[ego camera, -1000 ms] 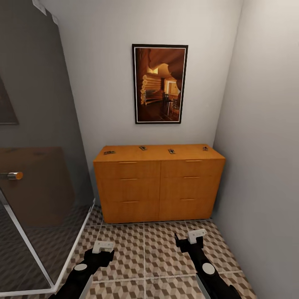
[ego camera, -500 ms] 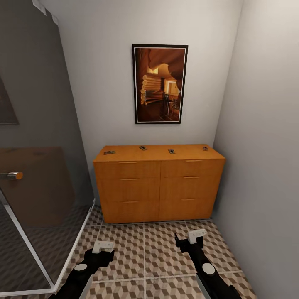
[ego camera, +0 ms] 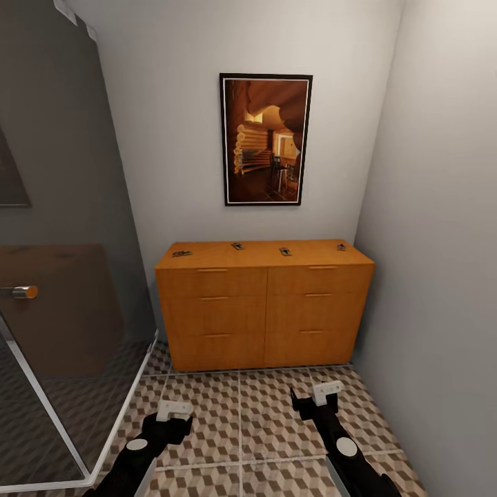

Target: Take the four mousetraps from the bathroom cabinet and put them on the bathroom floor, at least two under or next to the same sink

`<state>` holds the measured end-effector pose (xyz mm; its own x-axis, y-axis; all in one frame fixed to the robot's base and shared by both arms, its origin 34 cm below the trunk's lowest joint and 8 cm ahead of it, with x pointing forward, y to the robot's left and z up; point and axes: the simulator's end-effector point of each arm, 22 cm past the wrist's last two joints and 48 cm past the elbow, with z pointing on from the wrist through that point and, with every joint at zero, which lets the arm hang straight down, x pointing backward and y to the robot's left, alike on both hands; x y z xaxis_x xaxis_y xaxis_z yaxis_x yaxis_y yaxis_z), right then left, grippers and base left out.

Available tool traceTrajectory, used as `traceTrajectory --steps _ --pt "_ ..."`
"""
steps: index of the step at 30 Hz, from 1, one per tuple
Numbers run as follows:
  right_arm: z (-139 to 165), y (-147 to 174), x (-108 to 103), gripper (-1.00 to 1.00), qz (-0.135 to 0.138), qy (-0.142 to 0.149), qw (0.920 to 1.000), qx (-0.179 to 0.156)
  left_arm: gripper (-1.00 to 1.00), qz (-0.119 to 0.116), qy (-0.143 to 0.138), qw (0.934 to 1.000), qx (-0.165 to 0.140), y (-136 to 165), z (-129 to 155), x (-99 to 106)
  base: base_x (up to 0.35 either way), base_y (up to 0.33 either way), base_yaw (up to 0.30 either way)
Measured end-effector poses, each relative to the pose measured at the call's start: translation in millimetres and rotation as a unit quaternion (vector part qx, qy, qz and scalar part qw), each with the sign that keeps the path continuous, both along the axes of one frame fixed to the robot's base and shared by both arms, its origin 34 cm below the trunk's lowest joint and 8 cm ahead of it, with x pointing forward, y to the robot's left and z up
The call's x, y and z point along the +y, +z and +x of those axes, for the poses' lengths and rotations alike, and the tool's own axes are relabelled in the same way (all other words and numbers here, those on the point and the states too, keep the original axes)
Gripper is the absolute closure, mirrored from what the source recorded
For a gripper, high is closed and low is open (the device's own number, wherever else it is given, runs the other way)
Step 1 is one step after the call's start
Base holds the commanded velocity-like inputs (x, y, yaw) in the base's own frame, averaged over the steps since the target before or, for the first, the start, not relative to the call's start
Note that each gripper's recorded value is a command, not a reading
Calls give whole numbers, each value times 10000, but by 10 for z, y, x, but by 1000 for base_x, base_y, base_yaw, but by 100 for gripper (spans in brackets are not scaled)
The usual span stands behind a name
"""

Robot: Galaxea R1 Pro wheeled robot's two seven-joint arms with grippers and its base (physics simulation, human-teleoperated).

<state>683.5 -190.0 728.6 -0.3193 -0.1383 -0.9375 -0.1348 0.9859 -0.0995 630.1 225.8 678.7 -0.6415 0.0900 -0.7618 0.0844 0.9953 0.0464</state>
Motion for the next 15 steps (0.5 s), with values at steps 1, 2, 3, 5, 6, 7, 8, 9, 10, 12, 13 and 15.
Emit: traceTrajectory --steps 1,2,3,5,6,7,8,9,10,12,13,15 --pt "0 0 0 -100 0 0 10000 0 -100 2 -8 10000 0 0 -1 -6 0 0 0" --pt "0 0 0 -100 0 0 10000 0 -100 3 -10 10000 0 0 -1 -7 0 0 0" --pt "0 0 0 -100 0 0 10000 0 -100 4 -12 10000 1 -1 -1 -9 0 0 0" --pt "0 0 0 -100 0 0 10000 0 -100 5 -18 10000 2 -2 -2 -12 0 0 0" --pt "0 0 0 -100 0 0 10000 0 -100 5 -18 10000 2 -2 -2 -12 0 0 0" --pt "0 0 0 -100 0 0 10000 0 -100 6 -20 10000 1 -1 -2 -14 0 0 0" --pt "0 0 0 -100 0 0 10000 0 -100 6 -20 10000 1 -1 -2 -14 0 0 0" --pt "0 0 0 -100 0 0 10000 0 -100 6 -21 10000 1 -1 -2 -15 0 0 0" --pt "0 0 0 -100 0 0 10000 0 -100 6 -21 10000 2 -1 -2 -15 0 0 0" --pt "0 0 0 -100 0 0 10000 0 -100 6 -22 10000 1 -1 -2 -15 11 0 0" --pt "0 0 0 -100 0 0 10000 0 -100 4 -22 10000 3 -2 -3 -18 36 0 0" --pt "-1 1 0 -100 0 0 10000 -1 -100 6 -22 10000 8 -4 -5 -17 85 -10 0"
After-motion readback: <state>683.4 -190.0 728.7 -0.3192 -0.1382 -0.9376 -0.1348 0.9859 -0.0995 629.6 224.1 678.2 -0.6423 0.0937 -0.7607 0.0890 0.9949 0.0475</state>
